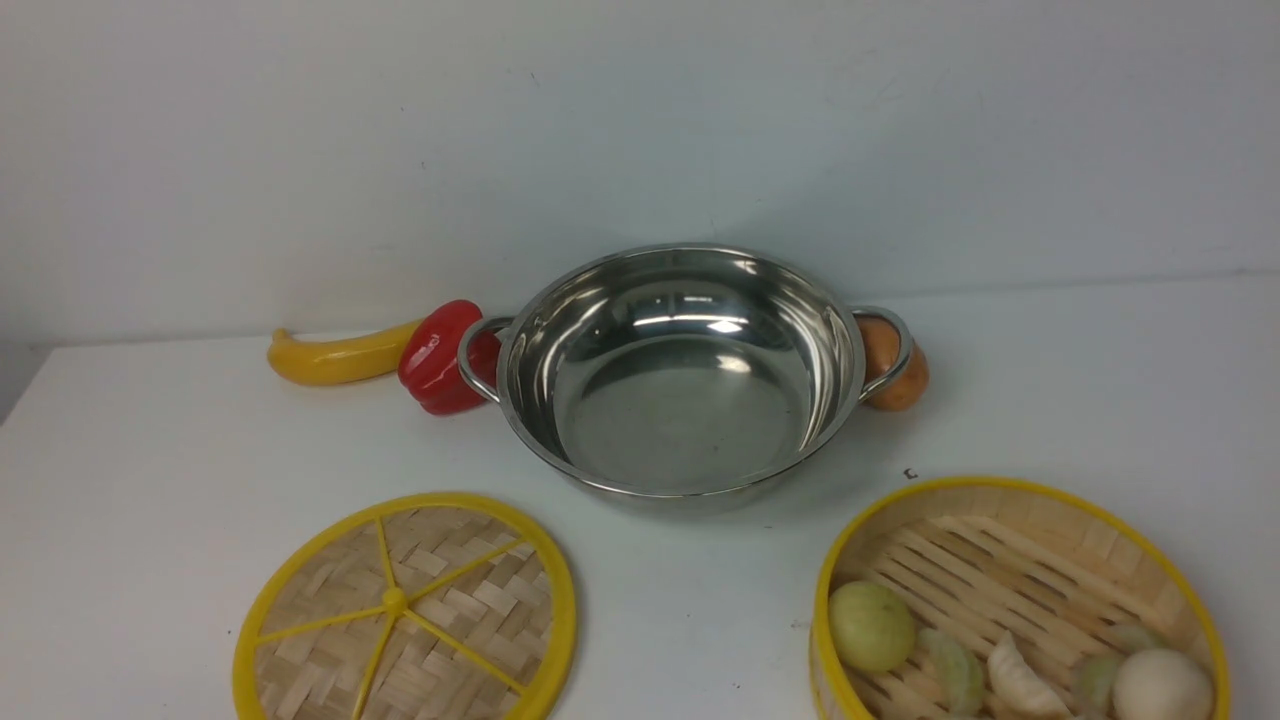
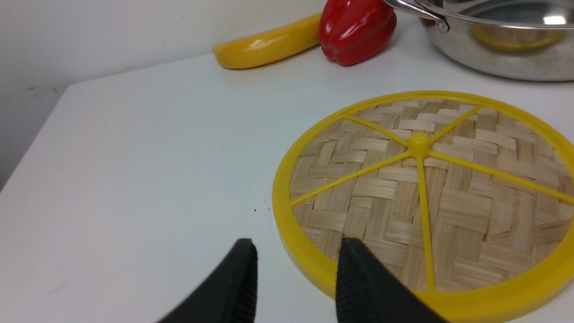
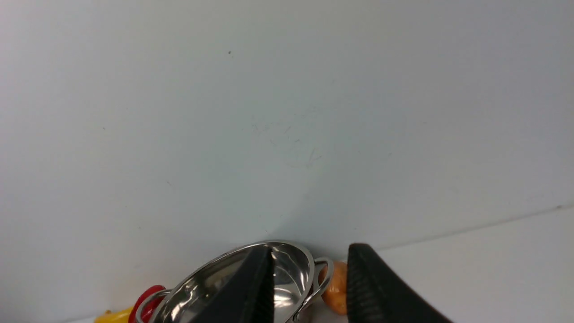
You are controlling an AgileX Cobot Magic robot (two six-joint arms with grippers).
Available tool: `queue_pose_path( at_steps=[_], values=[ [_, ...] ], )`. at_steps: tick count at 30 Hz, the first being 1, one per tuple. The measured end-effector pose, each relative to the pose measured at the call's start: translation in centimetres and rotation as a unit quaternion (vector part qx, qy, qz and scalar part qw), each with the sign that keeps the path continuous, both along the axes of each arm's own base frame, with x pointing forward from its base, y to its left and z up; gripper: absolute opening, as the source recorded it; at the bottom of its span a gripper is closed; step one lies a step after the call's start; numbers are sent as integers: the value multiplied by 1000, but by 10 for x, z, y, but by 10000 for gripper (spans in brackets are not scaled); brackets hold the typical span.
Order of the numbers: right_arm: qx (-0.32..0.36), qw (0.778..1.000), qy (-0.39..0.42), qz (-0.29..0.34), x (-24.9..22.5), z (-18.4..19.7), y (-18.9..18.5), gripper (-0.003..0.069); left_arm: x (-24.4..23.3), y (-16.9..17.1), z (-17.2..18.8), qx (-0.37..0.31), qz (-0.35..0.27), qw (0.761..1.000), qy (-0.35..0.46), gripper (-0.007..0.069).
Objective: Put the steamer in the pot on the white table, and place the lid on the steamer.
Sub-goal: 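Reach for and grasp the rim of the bamboo steamer holding the buns with the right gripper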
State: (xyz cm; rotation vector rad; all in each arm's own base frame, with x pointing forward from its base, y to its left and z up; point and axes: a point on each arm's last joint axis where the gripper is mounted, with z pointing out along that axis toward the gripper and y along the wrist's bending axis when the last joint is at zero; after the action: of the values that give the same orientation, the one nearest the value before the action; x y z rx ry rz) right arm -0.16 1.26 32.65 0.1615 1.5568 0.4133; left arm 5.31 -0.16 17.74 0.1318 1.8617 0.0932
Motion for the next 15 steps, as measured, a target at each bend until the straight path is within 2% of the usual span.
queue_pose_path(
  at_steps=[5, 7, 9, 15],
  values=[
    [-68, 994, 79, 26, 17, 0, 4, 244, 0, 0, 0, 0, 0, 1000, 0, 241],
    [-141, 972, 178, 61, 37, -4, 7, 244, 0, 0, 0, 0, 0, 1000, 0, 241],
    [-175, 956, 219, 82, 51, -2, 8, 244, 0, 0, 0, 0, 0, 1000, 0, 241],
    [-186, 920, 310, 151, 108, 7, 16, 245, 0, 0, 0, 0, 0, 1000, 0, 241]
  ],
)
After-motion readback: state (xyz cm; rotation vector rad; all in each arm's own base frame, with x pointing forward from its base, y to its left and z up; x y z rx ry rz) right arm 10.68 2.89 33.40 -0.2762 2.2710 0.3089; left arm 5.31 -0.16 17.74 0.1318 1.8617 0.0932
